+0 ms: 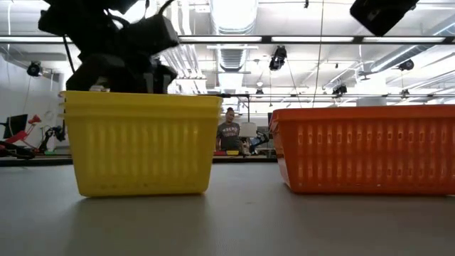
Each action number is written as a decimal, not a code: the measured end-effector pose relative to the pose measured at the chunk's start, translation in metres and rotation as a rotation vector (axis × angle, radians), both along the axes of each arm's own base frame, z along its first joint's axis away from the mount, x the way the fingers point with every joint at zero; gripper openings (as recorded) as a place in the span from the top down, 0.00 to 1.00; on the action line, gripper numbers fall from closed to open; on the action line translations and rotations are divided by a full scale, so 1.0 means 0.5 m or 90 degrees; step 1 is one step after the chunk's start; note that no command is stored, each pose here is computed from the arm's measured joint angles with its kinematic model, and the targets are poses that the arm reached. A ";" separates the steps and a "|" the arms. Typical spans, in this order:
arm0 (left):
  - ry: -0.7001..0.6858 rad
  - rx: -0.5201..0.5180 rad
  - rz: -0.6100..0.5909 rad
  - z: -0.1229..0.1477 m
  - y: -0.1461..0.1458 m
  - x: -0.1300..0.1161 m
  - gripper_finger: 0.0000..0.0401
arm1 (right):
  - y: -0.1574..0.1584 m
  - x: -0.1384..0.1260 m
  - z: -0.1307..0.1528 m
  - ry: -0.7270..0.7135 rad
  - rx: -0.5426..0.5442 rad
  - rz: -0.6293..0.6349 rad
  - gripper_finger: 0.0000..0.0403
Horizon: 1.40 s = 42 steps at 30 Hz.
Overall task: Stack baskets by color
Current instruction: Stack the right orange bin on top of the left orange bin
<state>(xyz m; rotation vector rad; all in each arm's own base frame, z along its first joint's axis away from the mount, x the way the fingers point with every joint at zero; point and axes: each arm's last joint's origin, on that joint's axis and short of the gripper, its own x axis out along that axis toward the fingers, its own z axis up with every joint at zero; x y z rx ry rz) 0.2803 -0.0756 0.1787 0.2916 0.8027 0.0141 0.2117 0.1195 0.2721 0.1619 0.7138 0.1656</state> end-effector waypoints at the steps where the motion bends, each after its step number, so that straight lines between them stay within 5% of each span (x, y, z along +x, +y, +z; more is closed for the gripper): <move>1: -0.007 0.003 -0.001 0.005 0.001 -0.001 0.80 | 0.004 -0.001 0.002 -0.001 0.008 -0.001 0.87; 11: -0.098 0.042 -0.046 0.079 0.009 -0.022 0.80 | 0.053 0.004 0.001 0.062 0.098 -0.040 0.87; 22: -0.236 0.055 -0.072 0.158 0.014 -0.041 0.80 | 0.154 0.025 -0.046 0.450 0.231 -0.285 0.87; 25: -0.240 0.055 -0.071 0.162 0.015 -0.043 0.80 | 0.183 0.032 -0.057 0.533 0.248 -0.298 0.84; 33: -0.238 0.071 -0.084 0.162 0.015 -0.043 0.80 | 0.248 -0.011 -0.075 0.671 0.022 -0.050 0.67; 42: -0.243 0.066 -0.082 0.163 0.014 -0.043 0.80 | 0.327 -0.095 -0.137 0.704 -0.144 0.077 0.58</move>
